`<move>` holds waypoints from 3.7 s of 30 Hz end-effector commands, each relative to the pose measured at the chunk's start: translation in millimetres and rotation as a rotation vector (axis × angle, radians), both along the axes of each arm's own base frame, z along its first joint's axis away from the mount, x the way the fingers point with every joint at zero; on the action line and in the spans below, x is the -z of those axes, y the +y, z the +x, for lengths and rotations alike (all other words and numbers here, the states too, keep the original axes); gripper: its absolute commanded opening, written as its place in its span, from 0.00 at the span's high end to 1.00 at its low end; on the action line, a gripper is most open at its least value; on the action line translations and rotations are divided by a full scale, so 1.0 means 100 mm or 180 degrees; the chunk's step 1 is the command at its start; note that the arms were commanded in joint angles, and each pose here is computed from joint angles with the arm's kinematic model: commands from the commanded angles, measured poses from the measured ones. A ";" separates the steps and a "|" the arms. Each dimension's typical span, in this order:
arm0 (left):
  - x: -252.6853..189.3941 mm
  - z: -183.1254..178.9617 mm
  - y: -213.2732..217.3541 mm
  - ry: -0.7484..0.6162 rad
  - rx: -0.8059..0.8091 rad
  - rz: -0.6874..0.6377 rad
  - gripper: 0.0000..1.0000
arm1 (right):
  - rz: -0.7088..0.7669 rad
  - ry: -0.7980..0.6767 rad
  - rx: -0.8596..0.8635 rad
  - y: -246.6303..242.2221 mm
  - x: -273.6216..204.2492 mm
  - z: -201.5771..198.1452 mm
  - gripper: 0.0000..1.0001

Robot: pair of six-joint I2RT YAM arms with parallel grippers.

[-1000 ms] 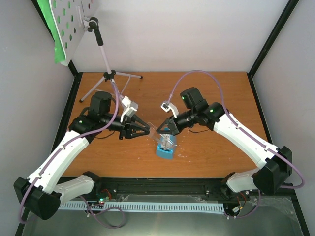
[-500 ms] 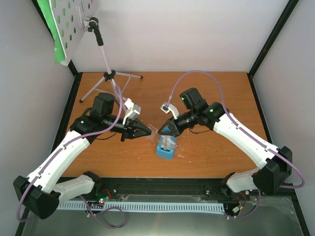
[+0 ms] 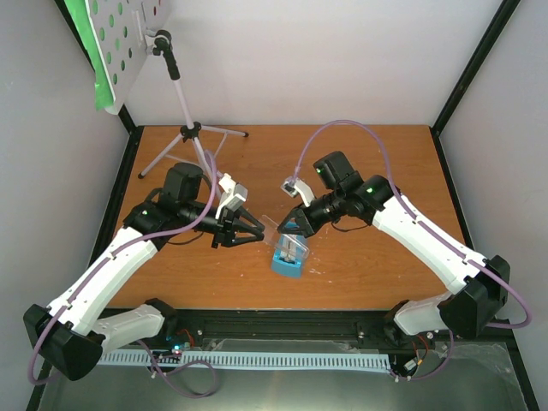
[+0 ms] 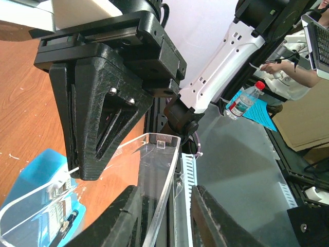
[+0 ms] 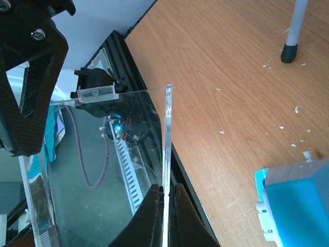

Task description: Pack up the instrument practice props

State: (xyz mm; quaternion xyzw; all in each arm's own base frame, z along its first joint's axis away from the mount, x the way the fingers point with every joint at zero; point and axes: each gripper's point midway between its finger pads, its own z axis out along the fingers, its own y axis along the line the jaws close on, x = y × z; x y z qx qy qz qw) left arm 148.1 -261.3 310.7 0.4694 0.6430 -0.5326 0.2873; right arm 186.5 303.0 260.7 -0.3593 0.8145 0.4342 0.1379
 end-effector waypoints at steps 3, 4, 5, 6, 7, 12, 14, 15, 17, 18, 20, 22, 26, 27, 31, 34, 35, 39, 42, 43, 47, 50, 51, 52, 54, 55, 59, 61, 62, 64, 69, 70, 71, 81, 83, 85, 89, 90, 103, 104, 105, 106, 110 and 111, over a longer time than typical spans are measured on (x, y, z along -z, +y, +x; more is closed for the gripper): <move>-0.08 -0.06 -0.01 -0.0081 0.0092 -0.0052 0.77 | 0.0080 -0.0090 -0.0012 0.02 -0.12 0.04 0.97; -0.08 -0.06 -0.01 -0.0083 0.0101 -0.0056 0.79 | 0.0081 -0.0090 -0.0015 0.03 -0.12 0.04 0.97; -0.08 -0.07 -0.01 -0.0084 0.0108 -0.0061 0.81 | 0.0084 -0.0093 -0.0017 0.03 -0.12 0.04 0.97; -0.07 -0.07 -0.01 -0.0079 0.0113 -0.0062 0.83 | 0.0082 -0.0085 -0.0016 0.03 -0.12 0.05 0.97; -0.07 -0.07 -0.01 -0.0078 0.0116 -0.0064 0.84 | 0.0081 -0.0086 -0.0014 0.03 -0.11 0.05 0.97; -0.09 -0.09 -0.01 -0.0077 0.0149 -0.0083 0.91 | 0.0122 -0.0093 -0.0045 0.05 -0.13 0.04 0.97; -0.13 -0.11 -0.01 -0.0080 0.0190 -0.0116 0.97 | 0.0130 -0.0102 -0.0031 0.05 -0.14 0.06 0.97; -0.14 -0.12 -0.01 -0.0081 0.0214 -0.0138 0.99 | 0.0131 -0.0102 -0.0030 0.05 -0.13 0.06 0.97; -0.15 -0.14 -0.02 -0.0068 0.0262 -0.0178 1.00 | 0.0138 -0.0123 -0.0019 0.05 -0.14 0.07 0.97; -0.16 -0.14 -0.02 -0.0070 0.0282 -0.0205 1.00 | 0.0144 -0.0129 -0.0005 0.05 -0.14 0.09 0.97; -0.18 -0.15 -0.03 -0.0074 0.0295 -0.0247 1.00 | 0.0175 -0.0170 0.0031 0.03 -0.18 0.12 0.96; -0.20 -0.14 -0.04 -0.0061 0.0272 -0.0304 1.00 | 0.0220 -0.0201 0.0116 -0.01 -0.22 0.18 0.84; -0.29 -0.09 -0.05 -0.0114 0.0166 -0.0451 1.00 | 0.0403 -0.0359 0.0380 -0.15 -0.38 0.34 0.50; -0.31 -0.08 -0.05 -0.0123 0.0120 -0.0492 1.00 | 0.0439 -0.0425 0.0470 -0.19 -0.42 0.38 0.37; -0.46 0.04 -0.06 -0.0210 -0.0153 -0.0679 1.00 | 0.0610 -0.0735 0.0820 -0.37 -0.63 0.50 0.10; -0.62 0.22 -0.06 -0.0140 -0.0523 -0.0888 1.00 | 0.0786 -0.1035 0.1143 -0.50 -0.82 0.57 0.00; -0.67 0.27 -0.05 -0.0094 -0.0627 -0.0958 1.00 | 0.0900 -0.1112 0.1239 -0.53 -0.89 0.58 0.00; -0.86 0.48 -0.02 0.0071 -0.0982 -0.1280 1.00 | 0.1395 -0.1377 0.1605 -0.67 -1.17 0.57 0.00; -0.89 0.70 0.09 0.0396 -0.1400 -0.1542 1.00 | 0.1814 -0.1518 0.1890 -0.81 -1.29 0.54 0.00; -0.88 0.75 0.14 0.0527 -0.1471 -0.1655 1.00 | 0.1913 -0.1547 0.1996 -0.86 -1.29 0.54 0.00; -0.84 0.74 0.27 0.0887 -0.1397 -0.2098 1.00 | 0.2330 -0.1552 0.2169 -0.97 -1.35 0.49 0.00; -0.87 0.75 0.26 0.0928 -0.1360 -0.2138 1.00 | 0.2711 -0.1417 0.2125 -0.96 -1.40 0.45 0.00; -0.88 0.75 0.26 0.0912 -0.1361 -0.2147 1.00 | 0.2803 -0.1349 0.2109 -0.95 -1.41 0.45 0.00; -0.91 0.75 0.27 0.0896 -0.1363 -0.2161 1.00 | 0.2857 -0.1288 0.2104 -0.93 -1.40 0.47 0.00; -0.95 0.74 0.28 0.0852 -0.1373 -0.2186 1.00 | 0.2885 -0.1133 0.2103 -0.86 -1.35 0.52 0.00; -0.97 0.74 0.29 0.0846 -0.1382 -0.2193 1.00 | 0.2878 -0.1072 0.2106 -0.82 -1.33 0.56 0.00; -1.00 0.75 0.30 0.0878 -0.1405 -0.2238 1.00 | 0.2875 -0.1041 0.2037 -0.59 -1.39 0.60 0.00; -1.00 0.75 0.30 0.0901 -0.1411 -0.2265 1.00 | 0.2830 -0.1103 0.1980 -0.45 -1.45 0.59 0.00; -1.02 0.75 0.30 0.0902 -0.1411 -0.2283 1.00 | 0.2805 -0.1130 0.1974 -0.39 -1.47 0.60 0.00; -1.05 0.74 0.30 0.0898 -0.1397 -0.2309 1.00 | 0.2745 -0.1152 0.2039 -0.32 -1.48 0.63 0.00; -1.09 0.74 0.30 0.0891 -0.1397 -0.2366 1.00 | 0.2744 -0.1115 0.2129 -0.20 -1.45 0.71 0.01; -1.10 0.74 0.31 0.0890 -0.1405 -0.2375 1.00 | 0.2750 -0.1109 0.2126 -0.17 -1.45 0.71 0.02; -1.09 0.74 0.31 0.0893 -0.1410 -0.2378 1.00 | 0.2749 -0.1108 0.2116 -0.15 -1.45 0.72 0.03; -1.10 0.75 0.30 0.0915 -0.1390 -0.2402 1.00 | 0.2700 -0.1192 0.2097 0.04 -1.42 0.74 0.16; -1.10 0.75 0.29 0.0915 -0.1380 -0.2399 1.00 | 0.2700 -0.1230 0.2109 0.03 -1.43 0.74 0.20; -1.10 0.74 0.29 0.0915 -0.1376 -0.2404 1.00 | 0.2705 -0.1266 0.2117 0.03 -1.44 0.74 0.26; -1.12 0.73 0.29 0.0914 -0.1363 -0.2408 1.00 | 0.2739 -0.1315 0.2115 0.01 -1.48 0.73 0.34; -1.11 0.73 0.29 0.0916 -0.1360 -0.2403 1.00 | 0.2749 -0.1325 0.2118 0.01 -1.49 0.73 0.36; -1.03 0.76 0.28 0.0809 -0.1589 -0.2095 0.26 | 0.2267 -0.1893 0.2395 -0.34 -1.45 0.69 0.47; -1.02 0.78 0.29 0.0756 -0.1651 -0.2030 0.23 | 0.2143 -0.1998 0.2462 -0.43 -1.43 0.69 0.47; -1.00 0.79 0.29 0.0700 -0.1715 -0.1948 0.21 | 0.2038 -0.2114 0.2525 -0.52 -1.44 0.67 0.47; -0.96 0.80 0.28 0.0649 -0.1773 -0.1840 0.21 | 0.1923 -0.2215 0.2594 -0.61 -1.43 0.66 0.47; -0.77 0.93 0.24 0.0523 -0.1993 -0.1363 0.20 | 0.1381 -0.2623 0.2898 -1.02 -1.36 0.63 0.47; -0.69 0.97 0.22 0.0517 -0.2035 -0.1234 0.20 | 0.1239 -0.2683 0.2961 -1.11 -1.33 0.62 0.48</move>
